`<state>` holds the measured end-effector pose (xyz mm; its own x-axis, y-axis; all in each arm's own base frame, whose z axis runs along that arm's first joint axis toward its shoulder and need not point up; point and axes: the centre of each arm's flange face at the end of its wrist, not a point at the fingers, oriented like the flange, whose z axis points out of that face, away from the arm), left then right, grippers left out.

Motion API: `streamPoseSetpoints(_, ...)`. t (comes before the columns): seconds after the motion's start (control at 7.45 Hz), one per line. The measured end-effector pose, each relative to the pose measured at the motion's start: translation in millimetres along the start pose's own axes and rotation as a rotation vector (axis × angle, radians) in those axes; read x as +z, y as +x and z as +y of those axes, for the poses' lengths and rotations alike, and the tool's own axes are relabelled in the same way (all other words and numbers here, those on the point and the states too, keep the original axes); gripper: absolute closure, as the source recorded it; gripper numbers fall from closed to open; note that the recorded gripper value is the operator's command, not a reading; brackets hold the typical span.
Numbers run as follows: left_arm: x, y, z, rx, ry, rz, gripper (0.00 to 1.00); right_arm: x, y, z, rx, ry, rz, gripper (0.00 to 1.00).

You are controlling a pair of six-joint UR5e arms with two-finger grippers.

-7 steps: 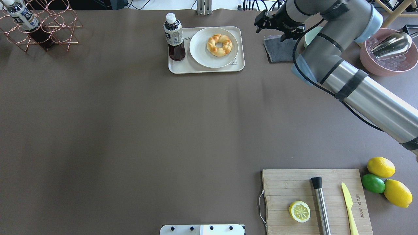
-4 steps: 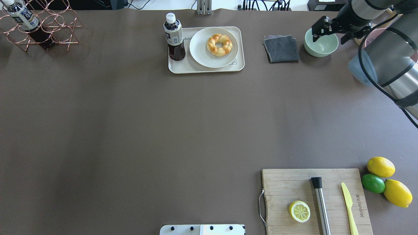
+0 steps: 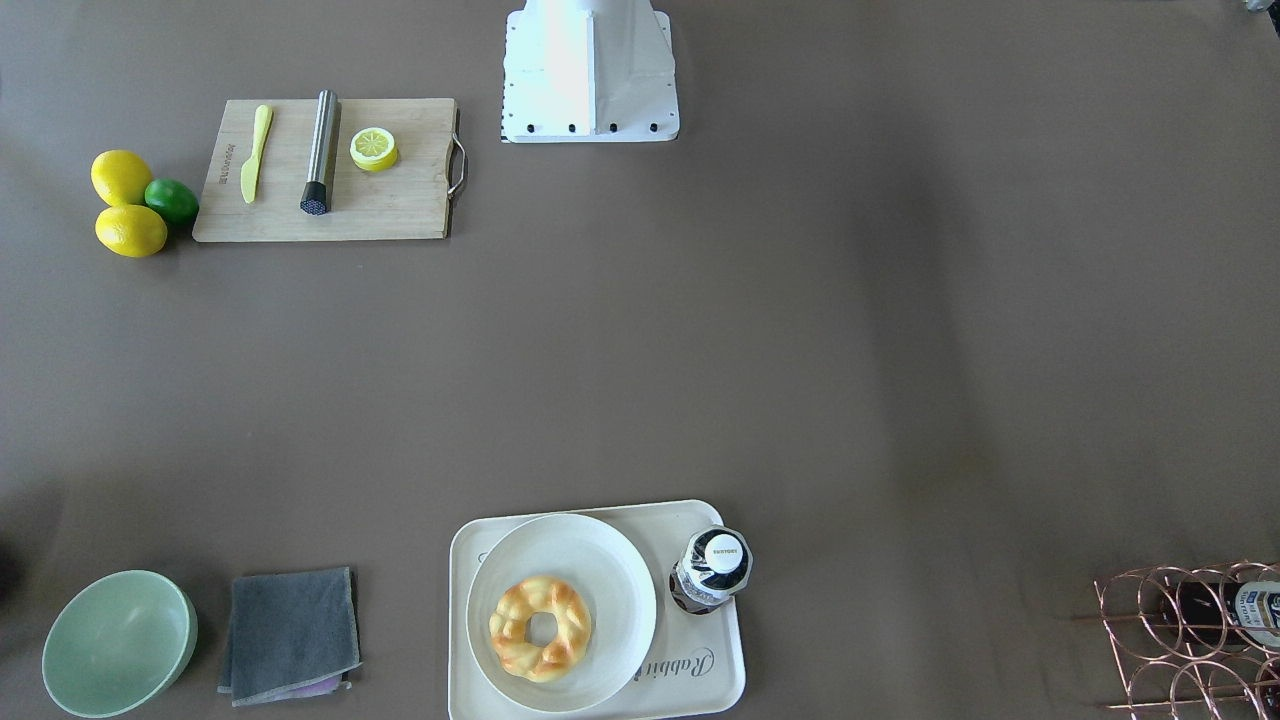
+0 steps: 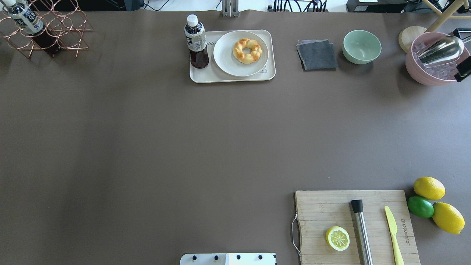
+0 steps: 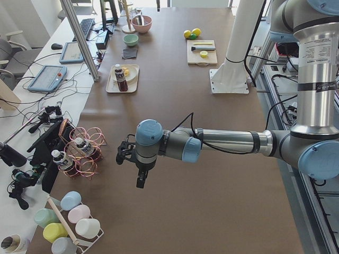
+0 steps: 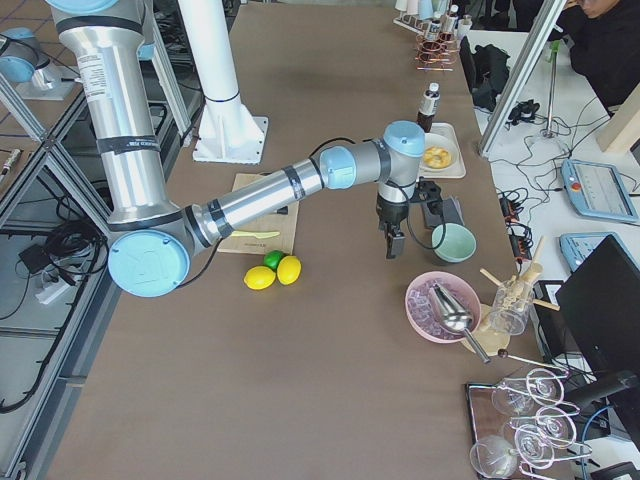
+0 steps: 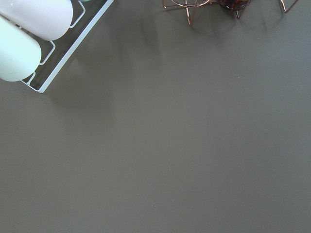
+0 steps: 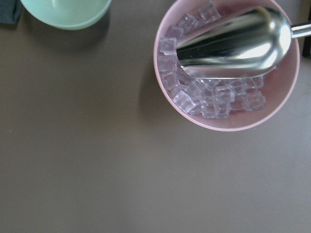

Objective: Place donut on tray

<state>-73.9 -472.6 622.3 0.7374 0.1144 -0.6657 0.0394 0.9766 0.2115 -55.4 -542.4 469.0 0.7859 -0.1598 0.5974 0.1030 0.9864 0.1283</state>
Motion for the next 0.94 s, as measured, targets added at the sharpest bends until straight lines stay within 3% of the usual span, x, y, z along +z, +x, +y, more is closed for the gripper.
streamPoseSetpoints(0.13, 2.4, -5.4, 0.0, -0.008, -0.005, -0.03, 0.02, -1.1, 41.4, 20.9, -0.028, -0.025, -0.003, 0.0)
streamPoseSetpoints(0.4, 5.1, -9.0, -0.8, -0.017, -0.015, -0.047, 0.02, -2.0, 101.1, 61.7, 0.023, -0.055, -0.057, 0.0)
streamPoseSetpoints(0.67, 6.2, -7.6, -1.4, -0.015, -0.02, -0.033, 0.02, 2.5, 141.3, 99.8, 0.085, -0.064, -0.097, 0.0)
streamPoseSetpoints(0.94, 1.8, -3.8, -3.9, -0.002, -0.006, -0.025, 0.02, 1.0, 161.1, 116.8, 0.112, -0.058, -0.103, 0.0)
